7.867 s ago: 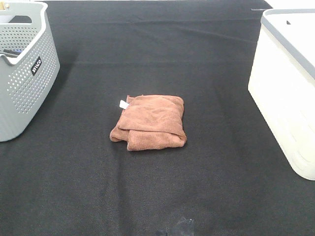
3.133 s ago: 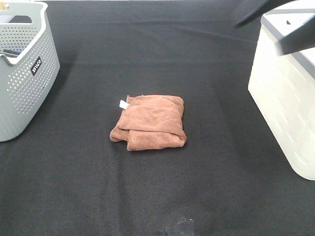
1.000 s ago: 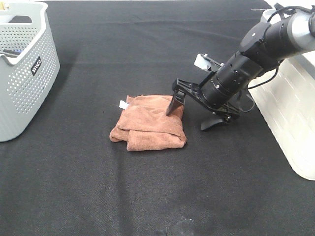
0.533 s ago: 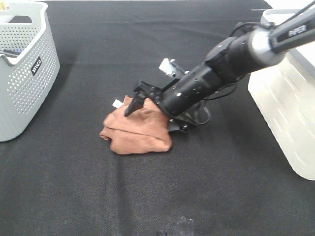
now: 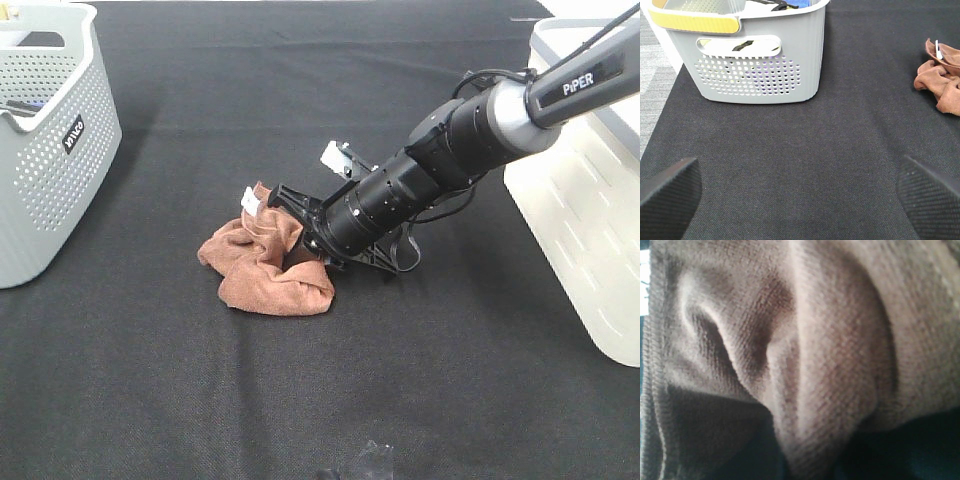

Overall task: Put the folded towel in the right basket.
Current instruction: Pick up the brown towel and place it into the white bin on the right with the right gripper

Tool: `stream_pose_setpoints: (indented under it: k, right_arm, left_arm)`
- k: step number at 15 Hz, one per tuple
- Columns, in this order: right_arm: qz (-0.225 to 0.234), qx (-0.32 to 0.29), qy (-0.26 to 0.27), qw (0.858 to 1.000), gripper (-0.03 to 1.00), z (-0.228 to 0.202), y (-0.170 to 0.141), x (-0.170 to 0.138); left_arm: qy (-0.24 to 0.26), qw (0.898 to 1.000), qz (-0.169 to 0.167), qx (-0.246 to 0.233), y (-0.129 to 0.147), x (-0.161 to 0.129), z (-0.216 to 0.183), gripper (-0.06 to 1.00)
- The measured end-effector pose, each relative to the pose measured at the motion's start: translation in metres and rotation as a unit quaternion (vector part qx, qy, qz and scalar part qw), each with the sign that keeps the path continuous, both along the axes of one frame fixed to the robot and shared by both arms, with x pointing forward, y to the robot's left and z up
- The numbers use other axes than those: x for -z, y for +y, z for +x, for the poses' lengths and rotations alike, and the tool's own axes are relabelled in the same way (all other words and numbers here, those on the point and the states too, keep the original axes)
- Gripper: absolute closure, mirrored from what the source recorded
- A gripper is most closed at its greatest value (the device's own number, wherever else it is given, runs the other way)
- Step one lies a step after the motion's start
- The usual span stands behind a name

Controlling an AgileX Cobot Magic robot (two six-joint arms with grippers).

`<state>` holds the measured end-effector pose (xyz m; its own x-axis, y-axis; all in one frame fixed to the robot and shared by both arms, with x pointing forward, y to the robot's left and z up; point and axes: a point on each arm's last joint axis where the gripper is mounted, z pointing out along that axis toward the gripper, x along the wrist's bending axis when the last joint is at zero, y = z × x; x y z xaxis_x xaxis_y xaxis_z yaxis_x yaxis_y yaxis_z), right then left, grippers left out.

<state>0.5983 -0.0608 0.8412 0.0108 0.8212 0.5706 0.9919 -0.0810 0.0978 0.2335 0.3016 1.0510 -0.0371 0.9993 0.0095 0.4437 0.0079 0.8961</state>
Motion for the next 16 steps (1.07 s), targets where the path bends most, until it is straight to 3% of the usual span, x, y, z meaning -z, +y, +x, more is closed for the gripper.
stream_pose_setpoints:
  k: [4, 6, 8, 11, 14, 15, 16]
  right_arm:
    - [0.012, -0.053, -0.002, 0.999, 0.83, -0.006, -0.005, -0.022]
    - [0.032, -0.087, -0.043, 0.995, 0.83, -0.008, -0.017, -0.082]
    - [0.047, -0.081, -0.105, 0.990, 0.83, -0.010, -0.044, -0.151]
    - [0.062, -0.043, -0.227, 0.971, 0.83, -0.036, -0.112, -0.262]
    - [-0.003, 0.013, -0.319, 0.948, 0.83, -0.064, -0.183, -0.331]
    - [-0.051, 0.032, -0.326, 0.944, 0.83, -0.070, -0.206, -0.339]
    - [-0.051, 0.032, -0.326, 0.944, 0.83, -0.070, -0.206, -0.339]
  left_arm:
    - [0.000, 1.000, 0.000, 0.000, 0.000, 0.000, 0.000, -0.04]
    - [0.000, 1.000, 0.000, 0.000, 0.000, 0.000, 0.000, -0.04]
    - [0.000, 1.000, 0.000, 0.000, 0.000, 0.000, 0.000, -0.04]
    - [0.000, 1.000, 0.000, 0.000, 0.000, 0.000, 0.000, -0.04]
    - [0.000, 1.000, 0.000, 0.000, 0.000, 0.000, 0.000, -0.04]
    - [0.000, 1.000, 0.000, 0.000, 0.000, 0.000, 0.000, -0.04]
    - [0.000, 1.000, 0.000, 0.000, 0.000, 0.000, 0.000, -0.04]
